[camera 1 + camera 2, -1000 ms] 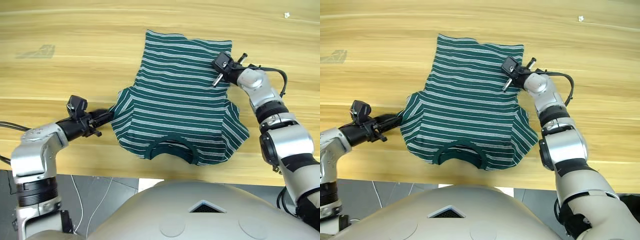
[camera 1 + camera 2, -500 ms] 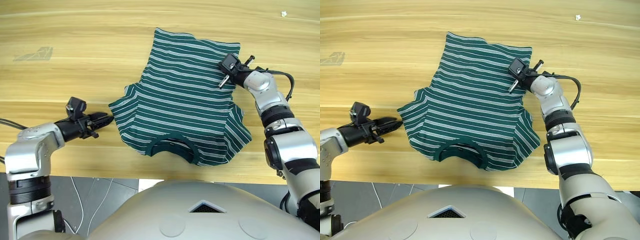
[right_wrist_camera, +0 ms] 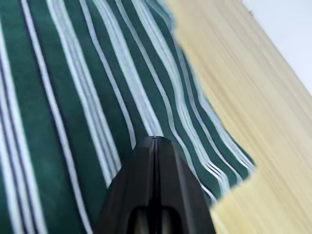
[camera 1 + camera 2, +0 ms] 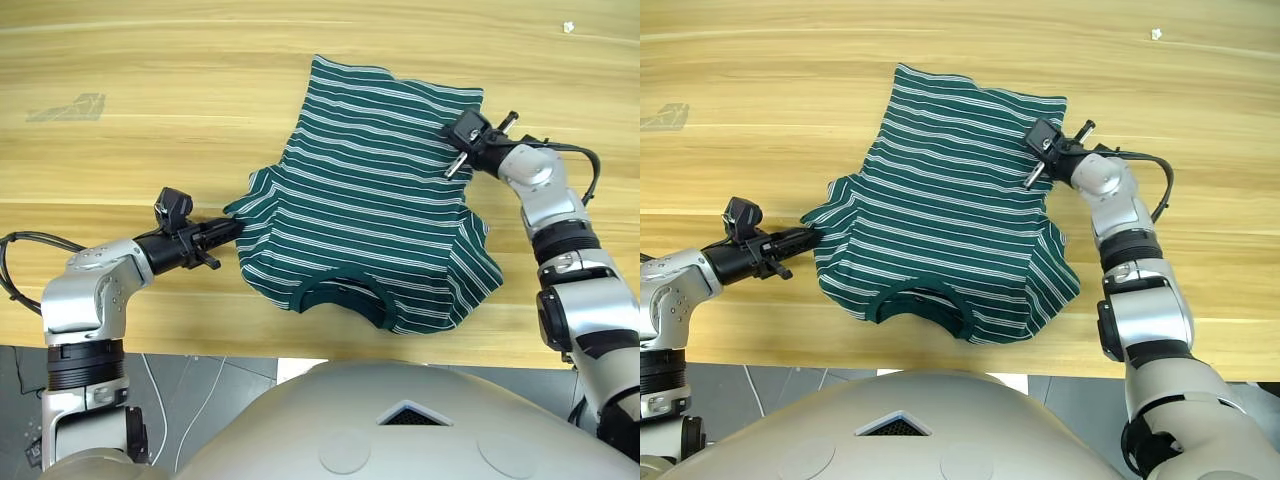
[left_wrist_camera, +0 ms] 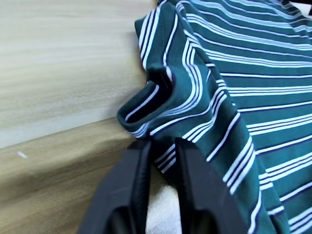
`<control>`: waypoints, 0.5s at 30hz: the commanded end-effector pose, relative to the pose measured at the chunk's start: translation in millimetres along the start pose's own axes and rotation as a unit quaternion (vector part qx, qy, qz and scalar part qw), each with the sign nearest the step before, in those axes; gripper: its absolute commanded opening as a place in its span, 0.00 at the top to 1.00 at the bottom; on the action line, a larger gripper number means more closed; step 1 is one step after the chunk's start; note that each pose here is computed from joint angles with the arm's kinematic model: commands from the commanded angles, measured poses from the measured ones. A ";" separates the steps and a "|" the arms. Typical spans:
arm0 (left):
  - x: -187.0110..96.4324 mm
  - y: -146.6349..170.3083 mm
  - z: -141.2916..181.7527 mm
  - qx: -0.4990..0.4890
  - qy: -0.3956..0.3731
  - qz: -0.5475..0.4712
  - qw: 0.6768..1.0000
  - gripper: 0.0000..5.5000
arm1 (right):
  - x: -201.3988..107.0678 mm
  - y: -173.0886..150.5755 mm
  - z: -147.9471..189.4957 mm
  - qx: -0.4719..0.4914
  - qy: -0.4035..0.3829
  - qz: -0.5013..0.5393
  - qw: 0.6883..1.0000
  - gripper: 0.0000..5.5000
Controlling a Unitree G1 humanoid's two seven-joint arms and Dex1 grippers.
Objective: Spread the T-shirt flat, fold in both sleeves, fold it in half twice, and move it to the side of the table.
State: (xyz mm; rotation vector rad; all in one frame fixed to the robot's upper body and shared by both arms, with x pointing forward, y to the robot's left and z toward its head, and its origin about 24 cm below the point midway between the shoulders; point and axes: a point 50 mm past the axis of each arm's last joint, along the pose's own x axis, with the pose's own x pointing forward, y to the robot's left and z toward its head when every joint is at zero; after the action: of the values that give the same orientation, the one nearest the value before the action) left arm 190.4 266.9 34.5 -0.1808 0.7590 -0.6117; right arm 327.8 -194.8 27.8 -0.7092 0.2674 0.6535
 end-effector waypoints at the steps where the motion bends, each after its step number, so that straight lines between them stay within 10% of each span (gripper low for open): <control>1: -2.3 1.4 -5.0 -0.009 0.006 0.009 1.000 0.98 | -27.1 -8.3 0.8 -0.007 -0.018 -0.013 1.000 1.00; 15: -13.3 -38.4 18.2 0.083 -0.024 -0.031 0.996 1.00 | -101.1 20.1 -1.4 -0.024 -0.009 -0.015 1.000 1.00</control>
State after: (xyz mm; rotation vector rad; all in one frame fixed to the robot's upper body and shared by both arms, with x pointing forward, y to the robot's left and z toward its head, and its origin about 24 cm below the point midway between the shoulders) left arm 180.7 248.4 67.7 -0.1111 0.6435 -0.7078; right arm 245.3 -229.0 59.5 -0.7350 0.2057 0.6270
